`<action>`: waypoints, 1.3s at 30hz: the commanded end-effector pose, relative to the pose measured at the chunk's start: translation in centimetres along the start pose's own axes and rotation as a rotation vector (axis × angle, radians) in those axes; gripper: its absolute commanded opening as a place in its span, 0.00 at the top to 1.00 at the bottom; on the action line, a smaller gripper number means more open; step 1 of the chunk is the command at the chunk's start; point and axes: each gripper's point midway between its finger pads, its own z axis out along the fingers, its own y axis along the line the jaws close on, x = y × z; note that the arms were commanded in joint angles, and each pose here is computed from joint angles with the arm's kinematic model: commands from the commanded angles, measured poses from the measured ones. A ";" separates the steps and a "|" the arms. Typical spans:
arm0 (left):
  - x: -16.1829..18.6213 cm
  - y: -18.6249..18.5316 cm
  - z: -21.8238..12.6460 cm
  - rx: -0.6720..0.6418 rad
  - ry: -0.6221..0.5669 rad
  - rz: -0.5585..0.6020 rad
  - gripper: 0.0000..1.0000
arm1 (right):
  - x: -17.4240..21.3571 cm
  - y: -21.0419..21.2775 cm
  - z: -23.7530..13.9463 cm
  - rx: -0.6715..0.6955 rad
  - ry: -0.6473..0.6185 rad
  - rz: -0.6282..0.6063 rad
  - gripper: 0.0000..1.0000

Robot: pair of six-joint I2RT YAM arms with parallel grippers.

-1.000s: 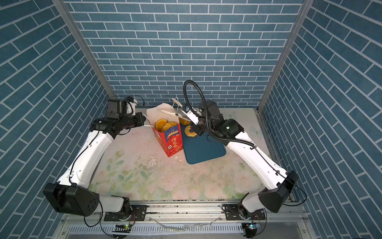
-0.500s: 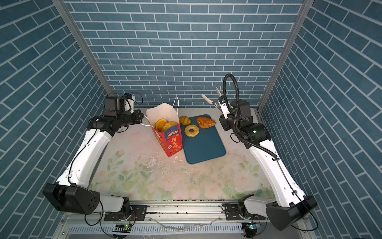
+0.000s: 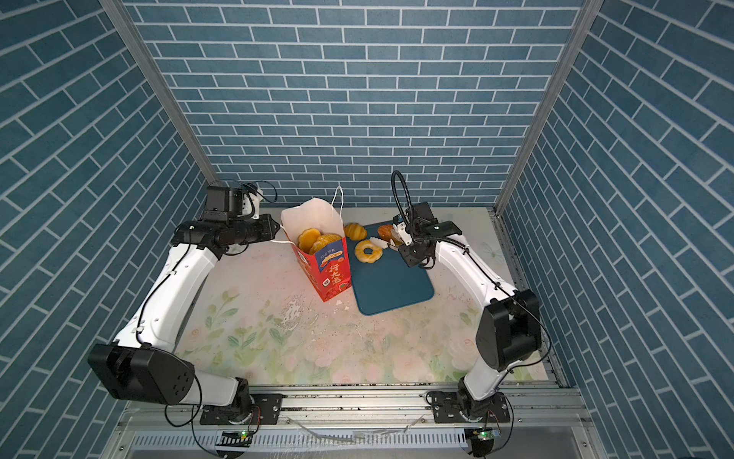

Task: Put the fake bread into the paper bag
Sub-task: 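Lower the open tongs around the ring bagel on the tray, then squeeze the tongs on the ring bagel and lift it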

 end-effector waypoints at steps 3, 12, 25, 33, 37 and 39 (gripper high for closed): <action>0.5 -0.3 -0.1 0.019 0.018 -0.018 0.73 | -1.1 0.4 1.1 -0.036 0.030 0.155 0.64; 1.0 0.0 -0.1 0.008 0.021 -0.024 0.71 | -1.7 2.6 2.6 -0.078 0.076 0.148 0.66; 0.9 0.1 -0.2 0.006 0.015 -0.019 0.70 | -0.8 1.7 4.8 0.019 0.172 0.156 0.66; 1.0 0.1 -0.3 0.000 0.016 -0.015 0.70 | -0.7 2.4 4.8 -0.007 0.185 0.134 0.65; 0.9 0.1 -0.5 0.000 0.010 -0.015 0.68 | -0.3 2.8 5.2 -0.029 0.221 0.136 0.65; 0.8 0.1 -0.5 0.002 0.007 -0.017 0.67 | -0.2 2.9 5.4 -0.032 0.232 0.131 0.64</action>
